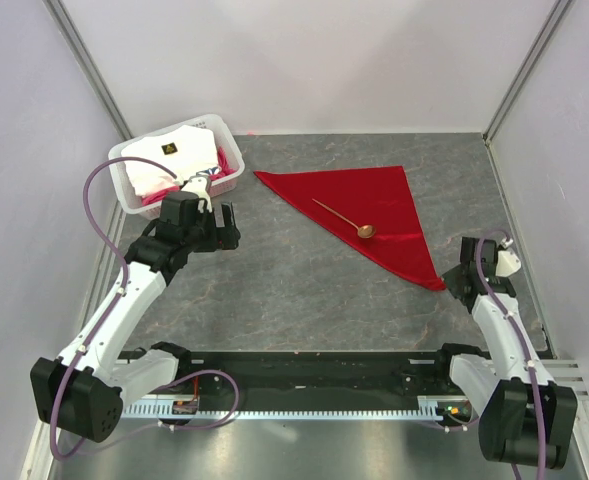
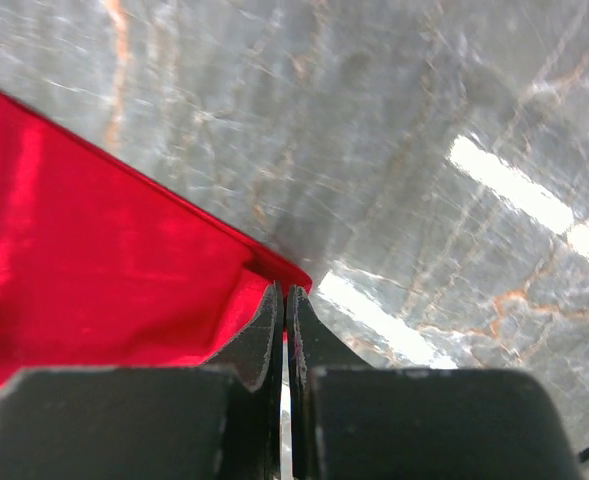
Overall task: Fold the napkin, place the utensils inside, and roll it up
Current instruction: Fold the napkin
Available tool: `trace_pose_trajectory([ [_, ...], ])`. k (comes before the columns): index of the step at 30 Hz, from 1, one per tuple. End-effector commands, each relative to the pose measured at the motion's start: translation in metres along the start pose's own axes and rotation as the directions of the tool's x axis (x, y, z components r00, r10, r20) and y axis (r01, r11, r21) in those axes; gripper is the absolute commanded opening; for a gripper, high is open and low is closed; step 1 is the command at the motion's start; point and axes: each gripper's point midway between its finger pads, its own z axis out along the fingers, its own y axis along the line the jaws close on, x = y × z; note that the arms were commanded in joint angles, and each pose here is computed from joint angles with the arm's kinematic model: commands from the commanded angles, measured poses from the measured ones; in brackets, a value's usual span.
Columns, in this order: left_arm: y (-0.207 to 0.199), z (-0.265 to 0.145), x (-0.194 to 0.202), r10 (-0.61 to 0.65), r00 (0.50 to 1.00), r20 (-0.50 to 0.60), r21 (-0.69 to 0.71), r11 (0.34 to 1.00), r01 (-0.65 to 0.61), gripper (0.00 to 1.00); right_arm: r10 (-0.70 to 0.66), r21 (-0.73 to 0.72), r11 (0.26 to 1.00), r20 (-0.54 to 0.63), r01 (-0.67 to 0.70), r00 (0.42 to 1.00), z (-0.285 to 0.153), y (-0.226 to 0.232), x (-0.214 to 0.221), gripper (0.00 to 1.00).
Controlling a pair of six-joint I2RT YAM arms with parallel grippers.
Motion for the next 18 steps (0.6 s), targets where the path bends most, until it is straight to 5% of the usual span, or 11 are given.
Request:
trace_pose_trajectory([
  [1, -0.003, -0.006, -0.014, 0.025, 0.999, 0.043, 0.005, 1.000, -0.025, 1.00, -0.030, -0.075, 0.997, 0.050, 0.034, 0.998, -0.008, 0.026, -0.022, 0.00],
  [18, -0.004, -0.006, -0.014, 0.024, 0.999, 0.043, 0.011, 1.000, -0.025, 1.00, -0.193, -0.208, 0.955, 0.114, 0.213, 0.975, -0.036, 0.109, -0.016, 0.00],
])
